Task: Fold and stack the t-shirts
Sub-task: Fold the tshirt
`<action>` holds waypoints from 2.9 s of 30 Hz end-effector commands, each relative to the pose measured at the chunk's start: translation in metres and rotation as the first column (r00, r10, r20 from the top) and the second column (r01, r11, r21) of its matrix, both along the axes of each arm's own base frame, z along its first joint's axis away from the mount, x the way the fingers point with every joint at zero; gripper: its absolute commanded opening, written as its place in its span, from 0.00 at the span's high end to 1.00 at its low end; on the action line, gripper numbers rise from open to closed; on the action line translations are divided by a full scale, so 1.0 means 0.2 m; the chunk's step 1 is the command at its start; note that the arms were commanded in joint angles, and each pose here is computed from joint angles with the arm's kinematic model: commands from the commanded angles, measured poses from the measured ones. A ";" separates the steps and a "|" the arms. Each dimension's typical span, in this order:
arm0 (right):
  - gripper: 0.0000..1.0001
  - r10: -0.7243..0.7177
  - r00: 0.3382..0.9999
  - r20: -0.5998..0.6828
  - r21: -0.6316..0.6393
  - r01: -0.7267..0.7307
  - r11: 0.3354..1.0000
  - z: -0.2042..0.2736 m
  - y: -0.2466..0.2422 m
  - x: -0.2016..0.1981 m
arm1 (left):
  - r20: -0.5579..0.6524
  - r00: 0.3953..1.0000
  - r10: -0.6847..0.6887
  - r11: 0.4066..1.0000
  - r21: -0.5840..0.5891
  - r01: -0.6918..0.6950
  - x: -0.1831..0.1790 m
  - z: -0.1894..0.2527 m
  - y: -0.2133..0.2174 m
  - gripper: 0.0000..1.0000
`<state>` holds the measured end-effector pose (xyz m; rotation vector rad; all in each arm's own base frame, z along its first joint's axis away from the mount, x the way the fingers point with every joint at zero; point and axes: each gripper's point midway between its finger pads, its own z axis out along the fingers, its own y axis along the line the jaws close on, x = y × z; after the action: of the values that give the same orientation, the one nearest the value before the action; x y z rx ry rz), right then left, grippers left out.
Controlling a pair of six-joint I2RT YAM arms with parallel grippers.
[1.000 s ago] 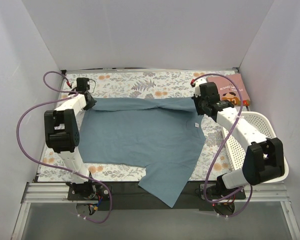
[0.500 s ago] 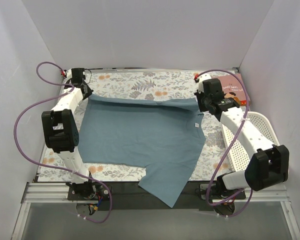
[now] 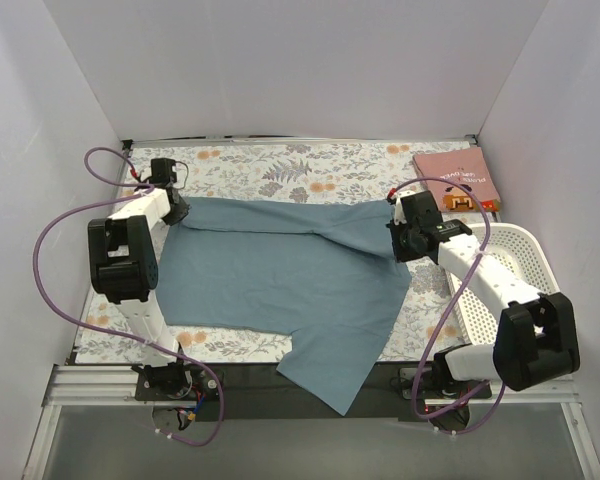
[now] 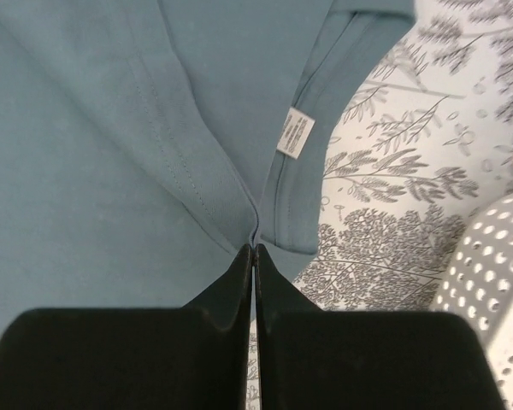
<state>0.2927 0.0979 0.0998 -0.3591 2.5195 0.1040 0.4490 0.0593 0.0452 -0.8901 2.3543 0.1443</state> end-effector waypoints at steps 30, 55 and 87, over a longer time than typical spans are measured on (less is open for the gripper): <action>0.54 -0.236 0.964 0.121 0.505 0.145 0.851 0.33 0.00 0.51 | 0.230 0.972 -0.036 0.999 0.001 0.037 0.13 0.37 -0.01 0.49; 0.57 -0.088 0.994 -0.065 0.569 0.109 0.815 -0.17 0.11 0.28 | 0.036 0.998 -0.060 0.996 -0.069 0.062 0.06 -0.13 -0.08 0.53; 0.99 0.124 0.987 -0.106 0.469 -0.060 0.881 -0.14 0.28 -0.04 | 0.011 0.998 -0.060 0.997 -0.037 0.060 0.03 -0.15 -0.09 0.53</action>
<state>0.2794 0.1460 0.0433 -0.2147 2.5625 0.7944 0.4793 0.0396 0.0264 -0.8187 2.3016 0.0161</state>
